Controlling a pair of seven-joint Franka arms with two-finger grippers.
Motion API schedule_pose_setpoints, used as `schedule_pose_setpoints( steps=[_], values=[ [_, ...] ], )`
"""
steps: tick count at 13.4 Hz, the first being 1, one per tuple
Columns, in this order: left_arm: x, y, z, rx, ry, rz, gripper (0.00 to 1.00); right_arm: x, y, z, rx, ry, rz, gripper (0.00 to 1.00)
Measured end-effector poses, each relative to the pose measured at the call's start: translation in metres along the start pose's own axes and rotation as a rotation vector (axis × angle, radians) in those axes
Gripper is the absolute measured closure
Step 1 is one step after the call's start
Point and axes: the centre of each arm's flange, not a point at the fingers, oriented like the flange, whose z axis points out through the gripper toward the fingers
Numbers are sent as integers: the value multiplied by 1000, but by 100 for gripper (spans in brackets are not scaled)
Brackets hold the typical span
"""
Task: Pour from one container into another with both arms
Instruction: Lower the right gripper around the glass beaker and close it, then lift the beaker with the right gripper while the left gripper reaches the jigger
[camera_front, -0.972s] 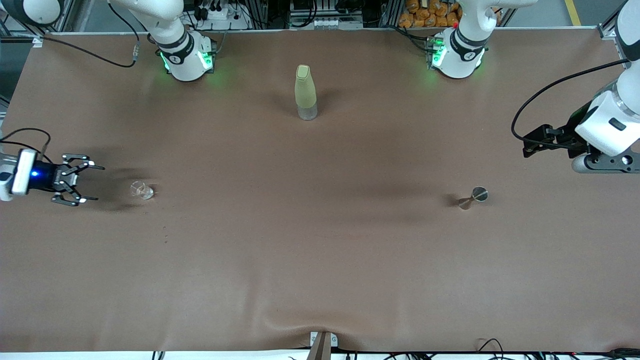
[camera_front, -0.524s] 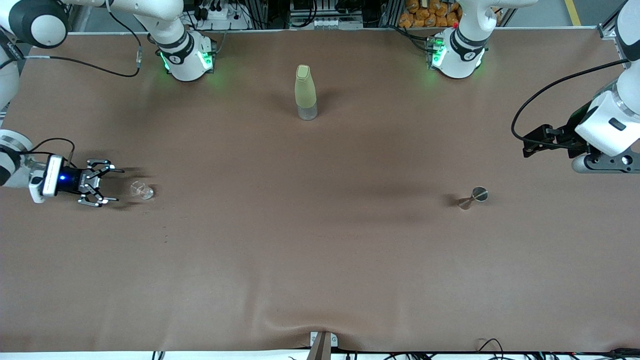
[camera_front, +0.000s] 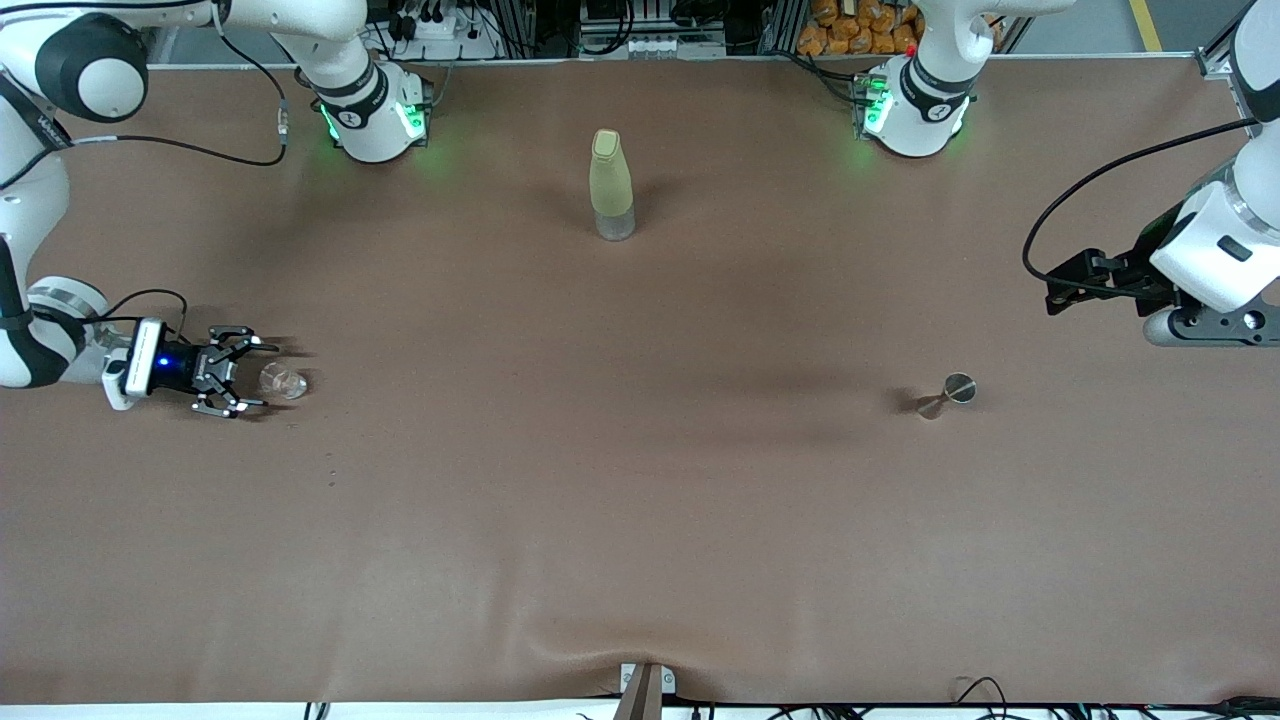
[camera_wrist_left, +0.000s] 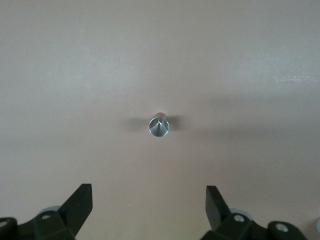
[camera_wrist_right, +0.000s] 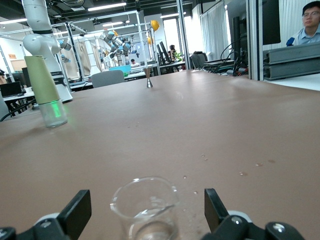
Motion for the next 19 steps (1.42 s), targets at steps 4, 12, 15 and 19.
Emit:
schedule_pose_setpoints(
  steps=[4,12,15,19],
  values=[
    [0,0,0,0,0,0,0,-21,1,7,2,16,0,0],
    [0,0,0,0,0,0,0,-29,3,11,-11,38,-22,14],
    [0,0,0,0,0,1,0,-28,3,11,-11,38,-23,24],
    [0,1,0,0,0,1,0,-27,3,11,-7,45,-24,26]
  ],
)
